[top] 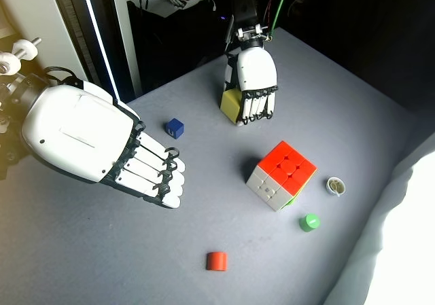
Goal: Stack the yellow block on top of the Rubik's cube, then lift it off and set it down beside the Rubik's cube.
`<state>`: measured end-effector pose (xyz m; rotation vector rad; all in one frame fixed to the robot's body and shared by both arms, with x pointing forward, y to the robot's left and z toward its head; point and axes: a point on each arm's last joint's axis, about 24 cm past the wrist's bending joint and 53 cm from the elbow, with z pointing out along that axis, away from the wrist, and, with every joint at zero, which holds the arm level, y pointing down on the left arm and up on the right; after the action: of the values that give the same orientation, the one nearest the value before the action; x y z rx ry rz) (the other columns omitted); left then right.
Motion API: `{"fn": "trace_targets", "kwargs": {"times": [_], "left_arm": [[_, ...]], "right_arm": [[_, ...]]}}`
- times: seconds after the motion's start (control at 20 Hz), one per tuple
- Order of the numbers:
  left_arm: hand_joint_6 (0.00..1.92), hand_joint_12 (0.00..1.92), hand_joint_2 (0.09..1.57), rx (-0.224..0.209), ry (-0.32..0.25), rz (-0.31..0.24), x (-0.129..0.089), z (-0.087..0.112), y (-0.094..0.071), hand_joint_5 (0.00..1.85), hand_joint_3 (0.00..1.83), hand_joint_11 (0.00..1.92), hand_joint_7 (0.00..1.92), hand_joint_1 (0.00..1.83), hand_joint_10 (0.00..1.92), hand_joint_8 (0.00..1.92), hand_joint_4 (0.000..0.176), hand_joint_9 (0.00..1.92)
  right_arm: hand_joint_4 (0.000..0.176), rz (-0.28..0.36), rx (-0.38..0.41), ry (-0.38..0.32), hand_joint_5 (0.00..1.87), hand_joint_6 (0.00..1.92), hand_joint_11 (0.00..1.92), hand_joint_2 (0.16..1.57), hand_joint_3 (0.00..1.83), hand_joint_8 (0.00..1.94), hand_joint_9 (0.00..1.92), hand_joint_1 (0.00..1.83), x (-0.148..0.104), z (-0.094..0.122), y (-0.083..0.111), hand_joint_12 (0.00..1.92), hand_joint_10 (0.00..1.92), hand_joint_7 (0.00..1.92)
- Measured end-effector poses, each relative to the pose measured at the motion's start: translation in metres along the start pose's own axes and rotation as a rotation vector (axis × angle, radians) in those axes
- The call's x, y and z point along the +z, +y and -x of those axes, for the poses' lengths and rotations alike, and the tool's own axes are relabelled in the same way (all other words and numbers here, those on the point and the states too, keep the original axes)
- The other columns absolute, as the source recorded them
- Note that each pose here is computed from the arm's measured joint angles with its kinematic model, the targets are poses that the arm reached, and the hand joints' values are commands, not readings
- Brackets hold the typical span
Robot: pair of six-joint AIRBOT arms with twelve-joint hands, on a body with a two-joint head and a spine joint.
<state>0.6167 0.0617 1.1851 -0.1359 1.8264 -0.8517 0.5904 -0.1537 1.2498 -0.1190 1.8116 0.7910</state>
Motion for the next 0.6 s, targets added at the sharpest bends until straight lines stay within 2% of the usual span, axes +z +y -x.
{"fn": "trace_targets", "kwargs": {"times": [0.05,0.1,0.2,0.25,0.35,0.45,0.55,0.6], "left_arm": [[1.04,1.11,1.09,-0.001,-0.003,-0.001,0.001,0.003,-0.002,0.89,0.0,0.2,1.17,1.38,1.12,0.69,0.0,0.92],[1.04,1.12,1.09,-0.001,-0.007,-0.002,0.002,0.008,-0.006,0.89,0.0,0.22,1.15,1.38,1.12,0.72,0.0,0.92],[1.04,1.12,1.09,0.002,-0.008,-0.019,0.005,0.016,-0.014,0.89,0.0,0.22,1.15,1.38,1.12,0.72,0.0,0.92],[1.01,1.12,1.09,0.012,-0.008,-0.029,0.006,0.021,-0.019,0.9,0.0,0.24,1.18,1.39,1.1,0.7,0.0,0.91],[1.0,1.09,1.08,0.029,-0.013,-0.046,0.007,0.032,-0.03,0.92,0.0,0.28,1.2,1.39,1.07,0.67,0.0,0.93],[1.05,1.11,1.09,0.04,-0.014,-0.054,0.008,0.042,-0.039,0.9,0.0,0.23,1.16,1.38,1.11,0.73,0.0,0.9],[1.07,1.11,1.1,0.032,-0.023,-0.052,0.008,0.052,-0.044,0.89,0.0,0.22,1.16,1.38,1.12,0.72,0.0,0.89],[1.02,1.1,1.09,0.028,-0.031,-0.051,0.008,0.059,-0.046,0.91,0.0,0.26,1.14,1.38,1.09,0.76,0.0,0.92]], "right_arm": [[0.0,0.0,0.0,0.0,0.13,0.0,0.0,1.21,0.0,0.0,0.06,0.0,0.0,0.0,0.0,0.12,0.0,0.1],[0.0,-0.001,0.0,0.0,0.11,0.0,0.0,1.21,0.0,0.0,0.04,0.0,0.0,0.0,0.0,0.06,0.0,0.08],[0.0,0.001,0.0,0.0,0.14,0.0,0.0,1.21,0.0,0.0,0.06,0.0,0.0,0.0,0.0,0.1,0.0,0.1],[0.0,0.001,0.0,0.0,0.11,0.0,0.0,1.21,0.0,0.0,0.04,0.0,0.0,0.0,0.0,0.02,0.0,0.09],[0.0,0.0,0.0,0.0,0.11,0.01,0.0,1.21,0.0,0.0,0.04,0.0,0.0,0.0,0.0,0.0,0.01,0.09],[0.0,-0.001,0.0,-0.001,0.11,0.01,0.01,1.21,0.0,0.0,0.05,0.0,0.0,0.0,0.0,0.0,0.01,0.09],[0.0,-0.001,0.0,-0.001,0.12,0.01,0.01,1.21,0.0,0.01,0.05,0.0,0.0,0.0,0.0,0.0,0.01,0.09],[0.0,0.0,0.0,-0.001,0.12,0.0,0.01,1.2,0.0,0.0,0.05,0.0,0.0,0.0,0.0,0.01,0.01,0.09]]}}
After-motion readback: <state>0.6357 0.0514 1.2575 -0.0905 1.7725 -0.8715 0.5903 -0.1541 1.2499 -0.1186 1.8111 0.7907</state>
